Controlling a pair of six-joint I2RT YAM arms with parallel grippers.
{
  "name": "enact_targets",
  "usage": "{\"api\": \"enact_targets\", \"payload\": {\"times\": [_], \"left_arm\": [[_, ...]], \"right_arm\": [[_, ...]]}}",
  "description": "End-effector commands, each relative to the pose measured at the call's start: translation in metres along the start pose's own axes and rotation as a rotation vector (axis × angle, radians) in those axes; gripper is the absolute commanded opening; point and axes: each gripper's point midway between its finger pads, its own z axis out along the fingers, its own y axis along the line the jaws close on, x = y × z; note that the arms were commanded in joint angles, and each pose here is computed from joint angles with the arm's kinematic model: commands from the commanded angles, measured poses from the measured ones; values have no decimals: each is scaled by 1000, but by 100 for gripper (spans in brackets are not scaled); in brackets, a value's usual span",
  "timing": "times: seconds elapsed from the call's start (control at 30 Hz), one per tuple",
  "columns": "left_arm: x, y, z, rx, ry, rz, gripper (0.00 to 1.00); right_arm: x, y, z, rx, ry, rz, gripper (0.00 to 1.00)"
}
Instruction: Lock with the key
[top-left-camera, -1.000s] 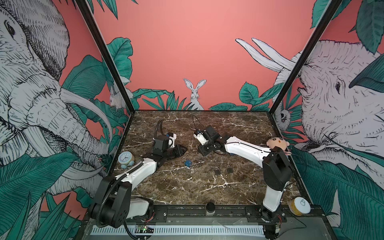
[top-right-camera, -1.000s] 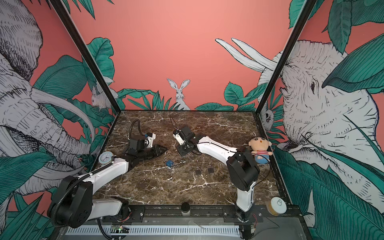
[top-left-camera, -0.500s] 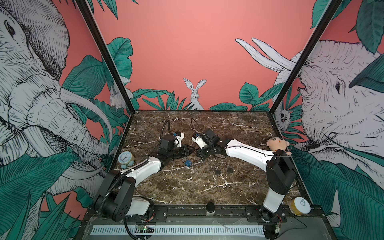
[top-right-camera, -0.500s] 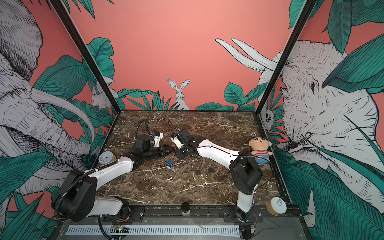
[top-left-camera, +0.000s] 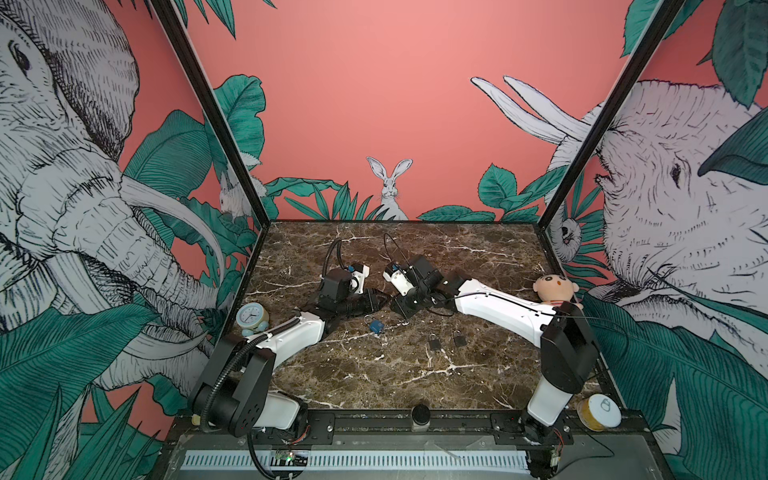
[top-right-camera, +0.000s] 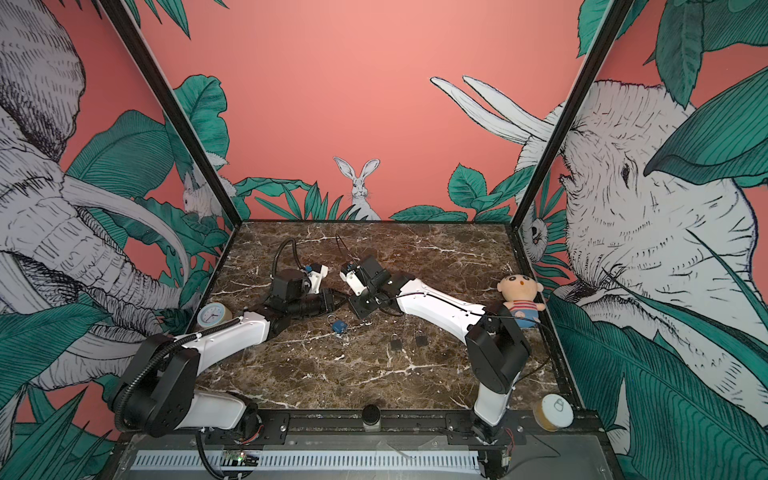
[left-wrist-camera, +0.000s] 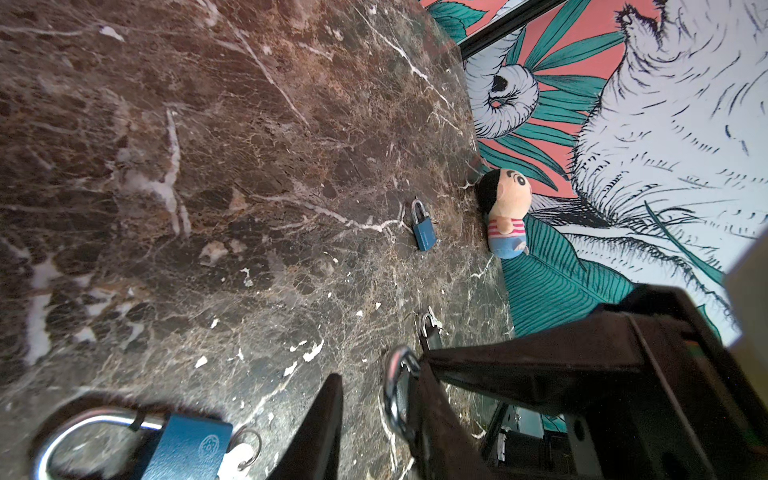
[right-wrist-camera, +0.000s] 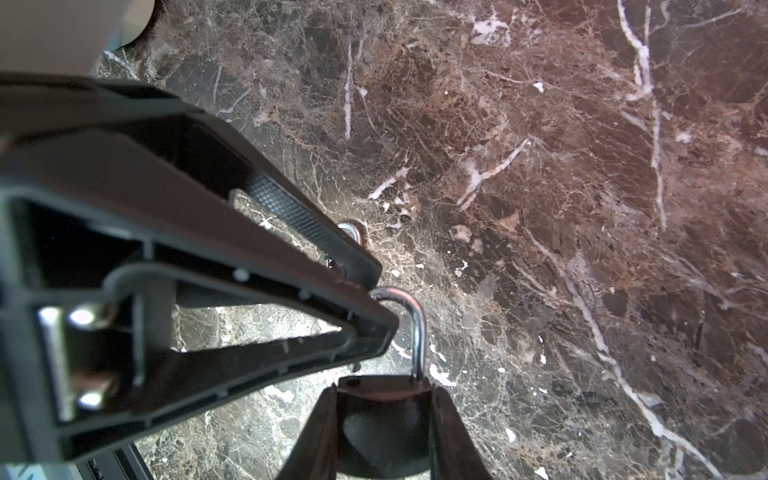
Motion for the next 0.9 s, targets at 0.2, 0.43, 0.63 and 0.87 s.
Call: {"api": "enact_targets", "payload": {"times": [0.2,0.43,0.63,0.87], "left_arm": [[-8,-15,5,54,-10,18,28],[-9,-15,7,58,-11,12,24],[-11,-17,8,62,-14,15,22],[-10,-16,8,62,-14,12,17]], "right_arm": [[-16,10,-9,-19,-53,-12,15],[-16,10,-9,-20,-51,-16,15],[-16,11,-9,-21,-48,-18,15],[-18,12,-10,-21,-52,-21,15]]}}
